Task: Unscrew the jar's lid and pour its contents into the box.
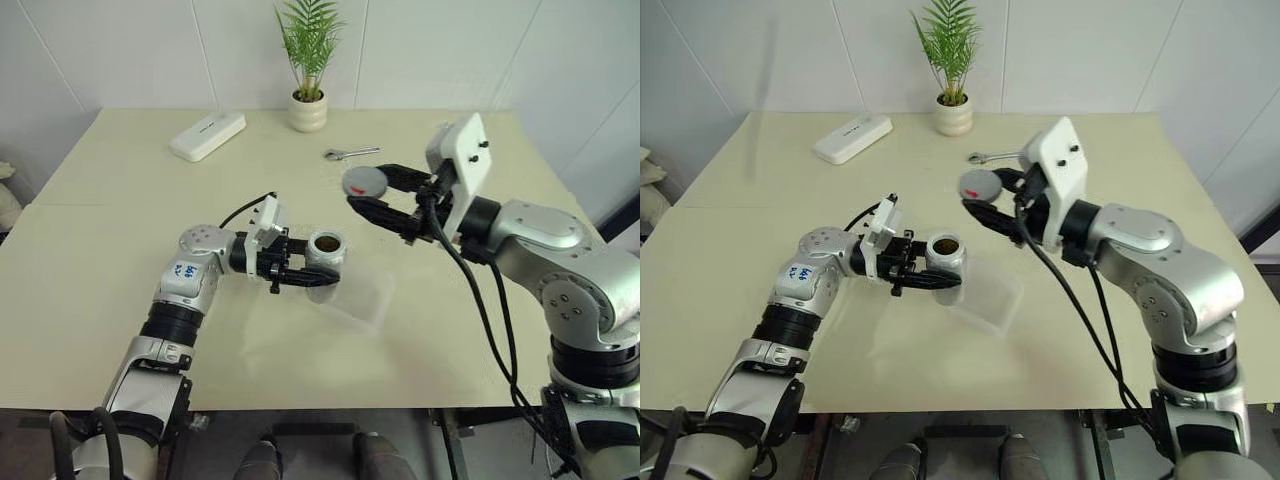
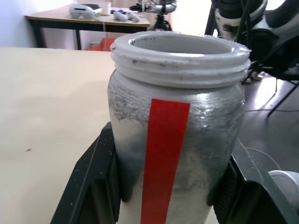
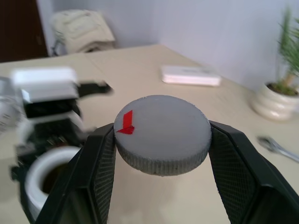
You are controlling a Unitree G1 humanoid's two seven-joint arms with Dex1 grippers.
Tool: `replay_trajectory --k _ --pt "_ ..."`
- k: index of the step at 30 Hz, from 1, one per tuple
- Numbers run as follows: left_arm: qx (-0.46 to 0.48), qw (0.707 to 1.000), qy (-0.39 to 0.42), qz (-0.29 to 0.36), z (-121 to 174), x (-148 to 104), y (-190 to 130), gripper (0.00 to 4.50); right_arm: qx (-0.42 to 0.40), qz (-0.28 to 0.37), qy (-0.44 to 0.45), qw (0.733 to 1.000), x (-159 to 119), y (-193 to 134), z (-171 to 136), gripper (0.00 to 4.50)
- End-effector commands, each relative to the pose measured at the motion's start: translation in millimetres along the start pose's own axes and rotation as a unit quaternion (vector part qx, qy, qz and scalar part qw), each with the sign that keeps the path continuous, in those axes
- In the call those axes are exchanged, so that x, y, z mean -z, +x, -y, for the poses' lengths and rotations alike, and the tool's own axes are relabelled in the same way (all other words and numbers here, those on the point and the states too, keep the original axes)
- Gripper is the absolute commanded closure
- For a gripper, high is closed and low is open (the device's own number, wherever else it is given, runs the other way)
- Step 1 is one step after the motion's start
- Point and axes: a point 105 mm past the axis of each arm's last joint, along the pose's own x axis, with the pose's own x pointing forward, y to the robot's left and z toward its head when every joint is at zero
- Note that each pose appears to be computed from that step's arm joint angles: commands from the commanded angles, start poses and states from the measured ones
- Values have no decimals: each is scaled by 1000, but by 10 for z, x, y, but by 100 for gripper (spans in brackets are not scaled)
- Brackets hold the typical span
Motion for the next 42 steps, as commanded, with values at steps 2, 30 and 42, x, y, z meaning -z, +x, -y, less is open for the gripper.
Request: replay_trajectory --k 2,30,42 --pt "-53 997 49 0 -147 -249 -223 252 99 -27 -8 995 186 -322 332 188" --pt "-166 979 115 5 -433 -421 -459 252 321 -242 121 908 1881 -990 324 124" --pt "-169 973 159 8 -525 -479 -341 252 280 -194 58 939 1474 -981 412 1"
